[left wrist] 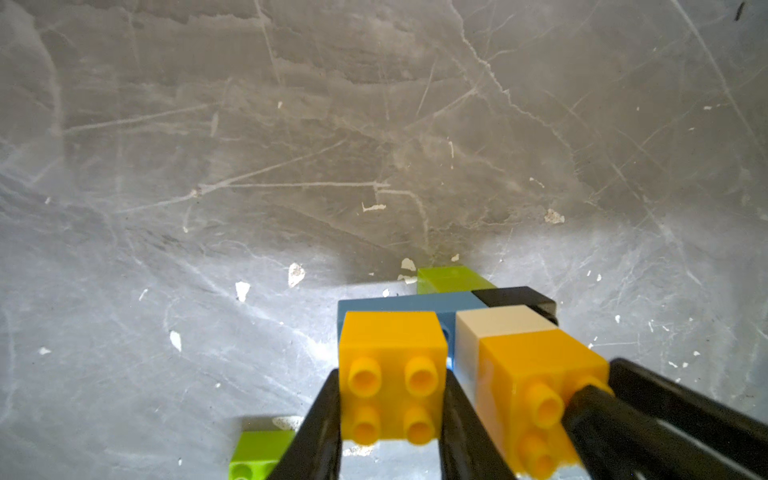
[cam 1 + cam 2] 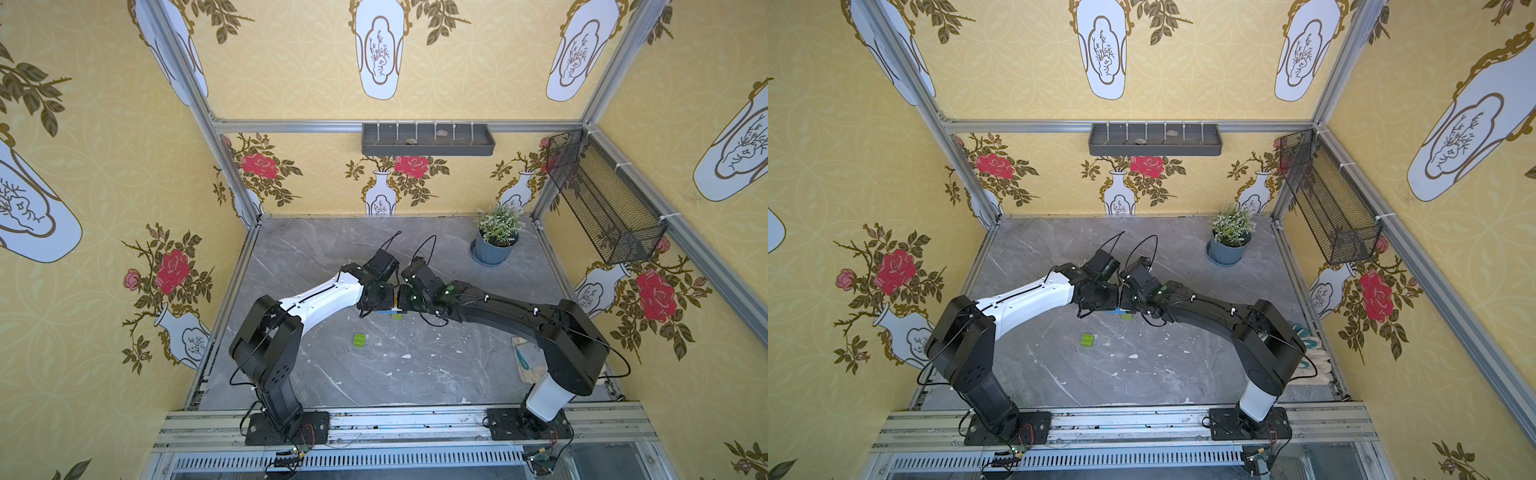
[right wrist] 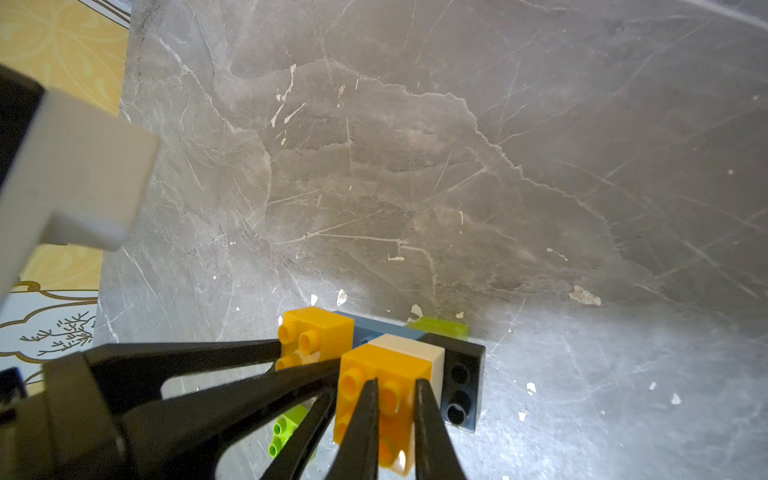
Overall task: Assemble the number 4 with lego
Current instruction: Assemble the lego brick with the lego brick.
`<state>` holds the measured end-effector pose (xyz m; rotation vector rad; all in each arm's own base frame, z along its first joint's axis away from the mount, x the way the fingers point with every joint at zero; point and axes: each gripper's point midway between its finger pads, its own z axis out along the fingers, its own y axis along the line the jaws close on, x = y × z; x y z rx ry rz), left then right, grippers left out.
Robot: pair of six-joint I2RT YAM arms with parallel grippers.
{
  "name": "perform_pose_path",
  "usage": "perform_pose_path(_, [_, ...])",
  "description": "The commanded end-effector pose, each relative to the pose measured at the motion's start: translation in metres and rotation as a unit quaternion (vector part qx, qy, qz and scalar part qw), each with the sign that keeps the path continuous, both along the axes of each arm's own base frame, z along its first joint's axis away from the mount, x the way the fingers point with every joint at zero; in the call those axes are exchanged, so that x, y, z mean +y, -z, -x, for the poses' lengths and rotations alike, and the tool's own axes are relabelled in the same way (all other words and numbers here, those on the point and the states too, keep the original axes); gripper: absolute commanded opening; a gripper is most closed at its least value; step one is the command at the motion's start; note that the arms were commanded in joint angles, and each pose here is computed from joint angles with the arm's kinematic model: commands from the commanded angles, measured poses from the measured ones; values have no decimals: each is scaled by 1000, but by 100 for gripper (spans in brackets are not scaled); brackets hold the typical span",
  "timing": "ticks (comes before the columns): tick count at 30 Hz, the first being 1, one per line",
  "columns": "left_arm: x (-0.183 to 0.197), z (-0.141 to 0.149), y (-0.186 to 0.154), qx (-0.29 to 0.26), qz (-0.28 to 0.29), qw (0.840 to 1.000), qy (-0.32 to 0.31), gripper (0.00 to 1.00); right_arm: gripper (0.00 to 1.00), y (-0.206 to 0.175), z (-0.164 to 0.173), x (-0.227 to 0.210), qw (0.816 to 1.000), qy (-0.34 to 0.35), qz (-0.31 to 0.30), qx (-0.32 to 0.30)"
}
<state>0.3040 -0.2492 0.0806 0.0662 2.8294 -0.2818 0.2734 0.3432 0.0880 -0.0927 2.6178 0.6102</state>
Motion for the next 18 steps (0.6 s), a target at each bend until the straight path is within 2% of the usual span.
perform_pose_path(1, [10, 9, 7, 17, -24, 1000, 4, 28, 14, 62, 66, -72, 975, -13, 164, 151])
perform_pose_path(9, [16, 10, 6, 23, -43, 999, 3, 25, 14, 65, 67, -71, 975, -15, 163, 154])
perform_pose_path(18, [13, 10, 8, 21, -38, 999, 5, 25, 14, 66, 68, -72, 975, -14, 162, 153])
